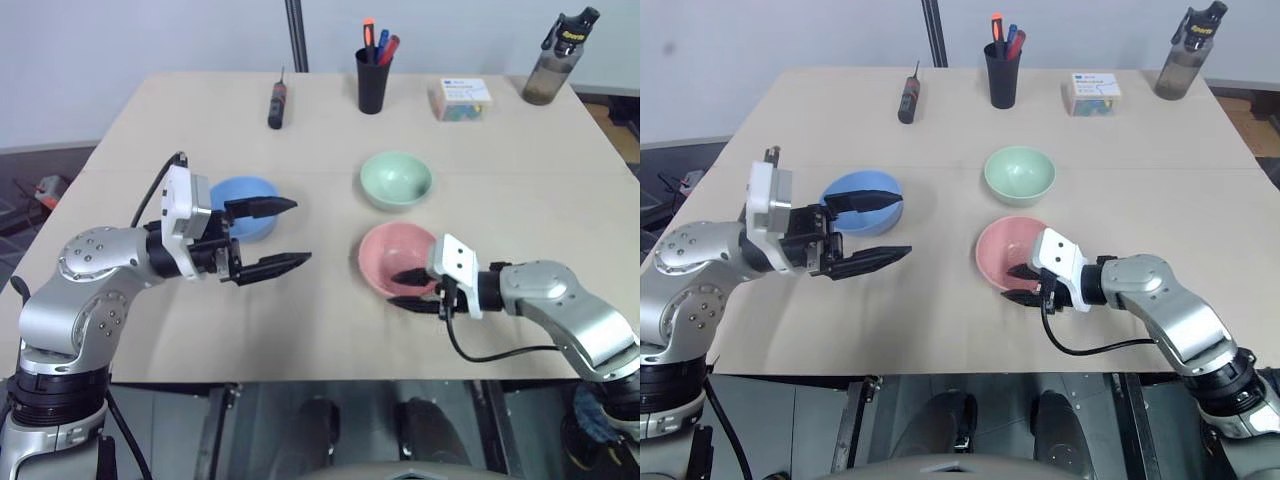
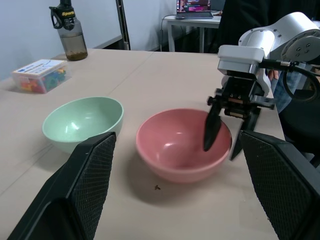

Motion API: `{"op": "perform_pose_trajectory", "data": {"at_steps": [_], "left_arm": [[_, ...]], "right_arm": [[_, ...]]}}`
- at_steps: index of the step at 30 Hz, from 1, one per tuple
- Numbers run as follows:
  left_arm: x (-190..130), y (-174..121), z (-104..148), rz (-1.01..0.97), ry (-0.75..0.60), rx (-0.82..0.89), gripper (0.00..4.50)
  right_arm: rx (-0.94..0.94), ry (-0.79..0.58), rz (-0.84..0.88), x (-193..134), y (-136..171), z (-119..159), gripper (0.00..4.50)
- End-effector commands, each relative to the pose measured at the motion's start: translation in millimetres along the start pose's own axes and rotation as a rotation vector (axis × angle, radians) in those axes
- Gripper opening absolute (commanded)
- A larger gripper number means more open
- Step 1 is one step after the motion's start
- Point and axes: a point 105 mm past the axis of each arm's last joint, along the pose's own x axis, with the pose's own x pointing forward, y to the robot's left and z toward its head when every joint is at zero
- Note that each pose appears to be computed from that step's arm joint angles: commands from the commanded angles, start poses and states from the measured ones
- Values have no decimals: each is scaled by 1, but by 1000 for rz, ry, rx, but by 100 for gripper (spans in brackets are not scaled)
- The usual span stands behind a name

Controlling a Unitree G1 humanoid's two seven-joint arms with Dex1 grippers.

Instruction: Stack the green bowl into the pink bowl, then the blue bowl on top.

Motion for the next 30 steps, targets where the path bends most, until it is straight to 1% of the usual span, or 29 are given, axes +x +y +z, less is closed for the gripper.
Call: {"op": "perform_pose_trajectory", "data": {"at_steps": [1,2,3,6,8,10,11,12,14,16,18,24,30], "left_arm": [[1,2,4,32,4,37,419],[1,4,3,52,13,38,419],[2,9,2,91,26,48,419],[6,19,-1,168,101,153,419],[10,29,-10,208,209,227,419],[14,40,-13,230,277,304,419],[20,44,-17,186,347,391,419],[26,48,-20,146,384,441,419],[36,56,-26,85,456,530,419],[54,73,-29,32,500,673,419],[70,85,-38,-26,568,777,419],[128,107,-50,-99,589,1019,419],[167,105,-51,-144,557,1129,419]], "right_arm": [[-41,-49,-7,-5,-4,18,373],[-51,-61,-22,-7,-6,21,416],[-77,-102,-55,-11,-9,30,444],[-106,-206,-118,-25,-15,53,444],[-124,-233,-159,-35,-18,61,444],[-140,-240,-203,-41,-22,63,444],[-147,-238,-238,-47,-26,64,444],[-154,-235,-277,-52,-31,64,444],[-162,-232,-335,-59,-37,65,444],[-169,-223,-414,-67,-45,64,444],[-177,-212,-463,-73,-49,63,444],[-192,-201,-541,-85,-45,63,444],[-183,-189,-588,-97,-31,60,444]]}}
